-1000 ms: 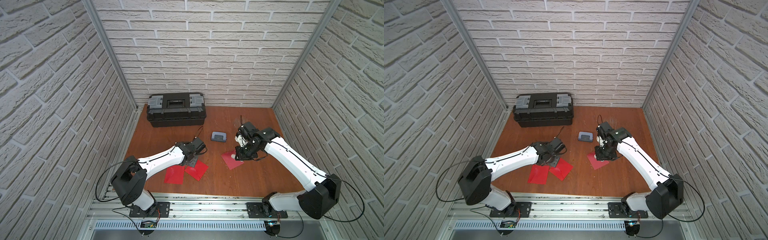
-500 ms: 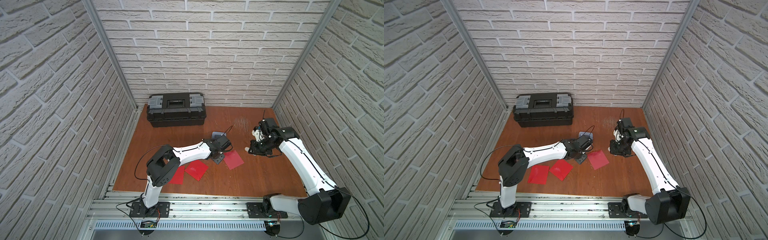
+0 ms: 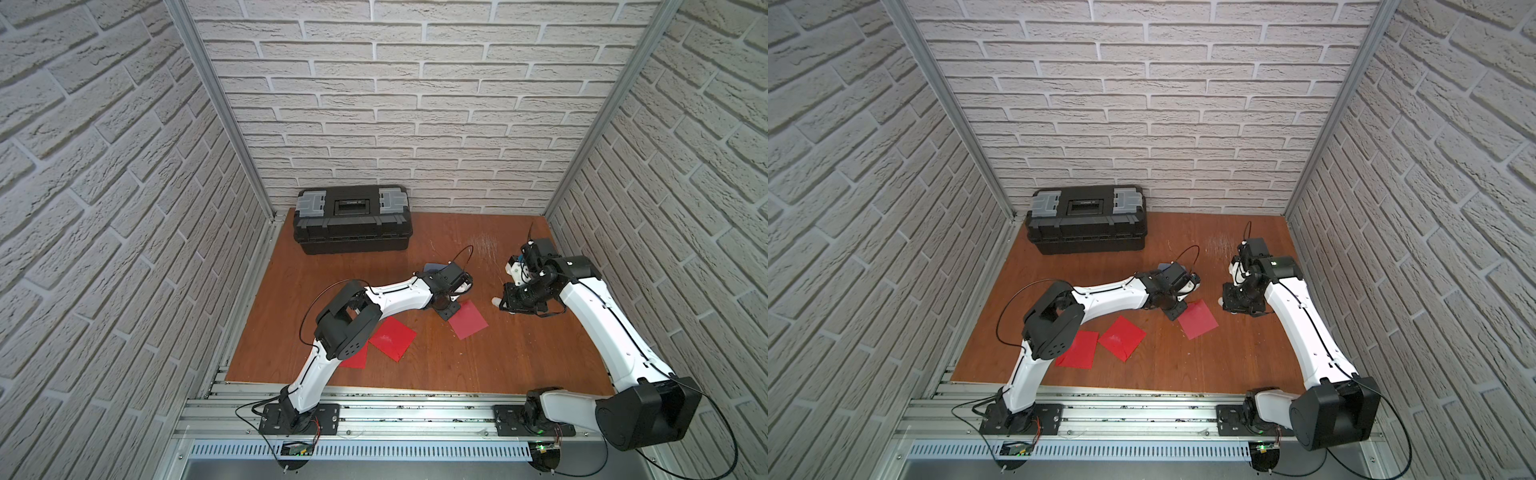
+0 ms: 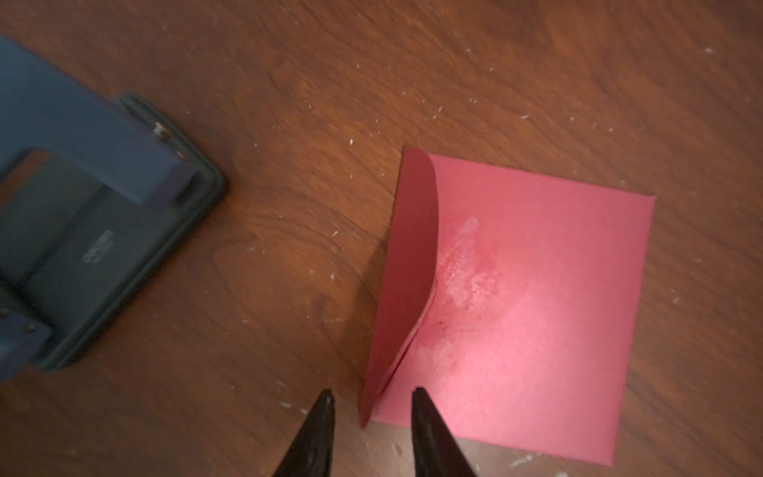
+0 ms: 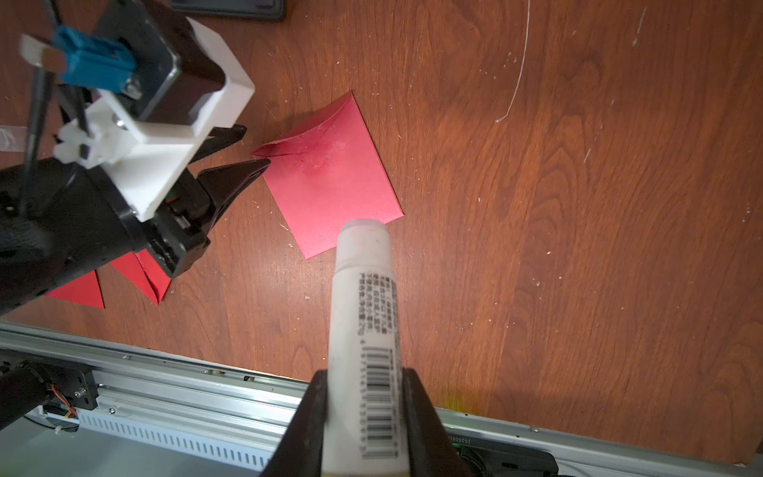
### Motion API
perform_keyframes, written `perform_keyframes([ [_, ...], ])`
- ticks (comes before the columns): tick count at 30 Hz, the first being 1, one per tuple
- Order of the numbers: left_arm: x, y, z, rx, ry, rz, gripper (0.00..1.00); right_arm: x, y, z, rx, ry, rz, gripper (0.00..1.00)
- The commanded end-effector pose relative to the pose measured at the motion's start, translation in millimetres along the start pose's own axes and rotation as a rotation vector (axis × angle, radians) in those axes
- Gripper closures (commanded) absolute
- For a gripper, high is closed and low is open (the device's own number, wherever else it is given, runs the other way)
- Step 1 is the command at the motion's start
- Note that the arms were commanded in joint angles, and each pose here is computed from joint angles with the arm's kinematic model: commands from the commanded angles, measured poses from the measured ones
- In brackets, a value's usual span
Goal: Seal the envelope with a glue stick
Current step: Move the envelope to the center of the board.
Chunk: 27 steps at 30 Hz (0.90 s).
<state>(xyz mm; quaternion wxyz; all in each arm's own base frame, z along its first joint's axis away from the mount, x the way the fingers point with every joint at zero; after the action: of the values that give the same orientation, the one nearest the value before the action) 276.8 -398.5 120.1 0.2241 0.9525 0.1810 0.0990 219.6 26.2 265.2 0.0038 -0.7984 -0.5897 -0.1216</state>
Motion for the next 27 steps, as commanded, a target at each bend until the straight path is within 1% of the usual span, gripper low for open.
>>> perform_keyframes([
  [1, 2, 1, 12, -0.010, -0.033, 0.011, 0.66, -1, -4, -4, -0.009, 0.021, -0.007, 0.97],
  [7, 9, -4, 21, 0.001, -0.036, -0.017, 0.73, -2, -7, -5, -0.005, 0.020, -0.008, 0.97],
  [13, 8, -10, 20, -0.001, -0.045, -0.026, 0.80, -2, -8, -5, 0.003, 0.029, -0.008, 0.97],
  [16, 7, -13, 20, 0.003, -0.043, -0.032, 0.81, -1, -8, -6, 0.002, 0.035, -0.007, 0.97],
  [24, 6, -23, 19, 0.018, -0.030, -0.050, 0.81, 3, -7, -4, 0.015, 0.069, -0.002, 0.97],
  [27, 6, -23, 18, 0.013, -0.028, -0.054, 0.87, 4, -7, -4, 0.016, 0.080, 0.003, 0.97],
])
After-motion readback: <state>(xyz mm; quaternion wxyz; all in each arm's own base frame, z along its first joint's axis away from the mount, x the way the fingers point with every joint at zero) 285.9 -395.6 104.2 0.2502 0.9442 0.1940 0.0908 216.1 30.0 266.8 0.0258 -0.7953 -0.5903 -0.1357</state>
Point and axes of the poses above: each gripper's point midway between its finger pads, its own z axis out along the fingers, its own x axis along the line the jaws close on, y = z × x, the point moved 9 cm from there along -z, back along the fingers, and after that the axes turned 12 degrees about z, right-handed, at the moved point
